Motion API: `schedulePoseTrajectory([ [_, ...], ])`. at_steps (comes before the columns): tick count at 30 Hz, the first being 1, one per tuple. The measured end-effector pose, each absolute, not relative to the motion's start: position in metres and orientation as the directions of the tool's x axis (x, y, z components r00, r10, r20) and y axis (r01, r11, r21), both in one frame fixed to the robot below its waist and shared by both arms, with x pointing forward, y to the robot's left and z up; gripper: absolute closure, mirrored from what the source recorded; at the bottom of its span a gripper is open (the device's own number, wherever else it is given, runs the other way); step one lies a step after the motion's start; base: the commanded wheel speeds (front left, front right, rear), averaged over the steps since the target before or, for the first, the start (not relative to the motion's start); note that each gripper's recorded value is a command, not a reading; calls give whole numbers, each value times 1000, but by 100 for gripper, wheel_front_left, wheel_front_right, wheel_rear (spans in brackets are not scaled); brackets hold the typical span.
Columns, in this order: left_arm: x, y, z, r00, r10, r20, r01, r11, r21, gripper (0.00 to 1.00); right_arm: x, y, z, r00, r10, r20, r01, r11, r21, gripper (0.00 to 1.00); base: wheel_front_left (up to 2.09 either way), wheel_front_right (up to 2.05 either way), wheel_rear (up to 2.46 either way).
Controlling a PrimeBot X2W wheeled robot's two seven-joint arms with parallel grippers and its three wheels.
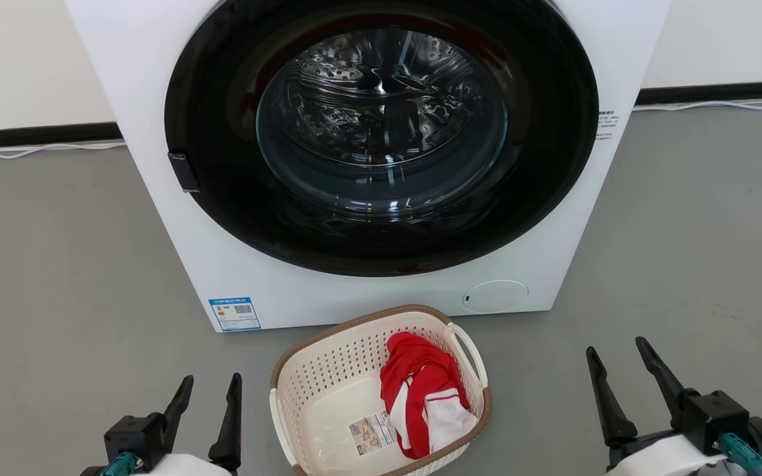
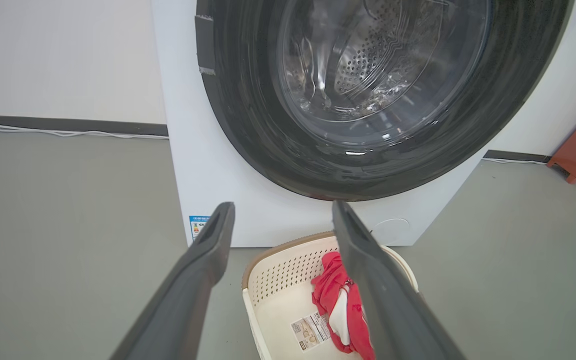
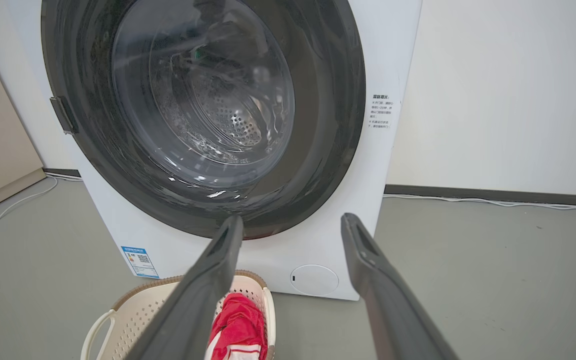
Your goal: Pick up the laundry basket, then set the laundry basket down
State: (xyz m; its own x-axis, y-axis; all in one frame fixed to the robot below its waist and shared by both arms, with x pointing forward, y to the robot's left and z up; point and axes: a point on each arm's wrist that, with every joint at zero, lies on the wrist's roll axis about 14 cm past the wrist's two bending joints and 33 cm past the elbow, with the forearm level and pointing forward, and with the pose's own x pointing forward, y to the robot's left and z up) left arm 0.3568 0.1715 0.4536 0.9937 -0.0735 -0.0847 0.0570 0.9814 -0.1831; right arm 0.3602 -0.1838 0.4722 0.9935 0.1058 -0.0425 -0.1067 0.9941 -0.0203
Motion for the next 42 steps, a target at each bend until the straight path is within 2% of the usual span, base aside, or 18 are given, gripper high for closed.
schedulePoseTrajectory([
  [25,358,172,439,990,-62,-130,33,976,-217,0,364,-182,462,991,112,-74,-113,994,-14,0,0,0,0],
  [42,380,160,380,945,-74,-318,-12,965,-261,0,407,-177,418,967,144,-210,-152,988,-25,0,0,0,0],
])
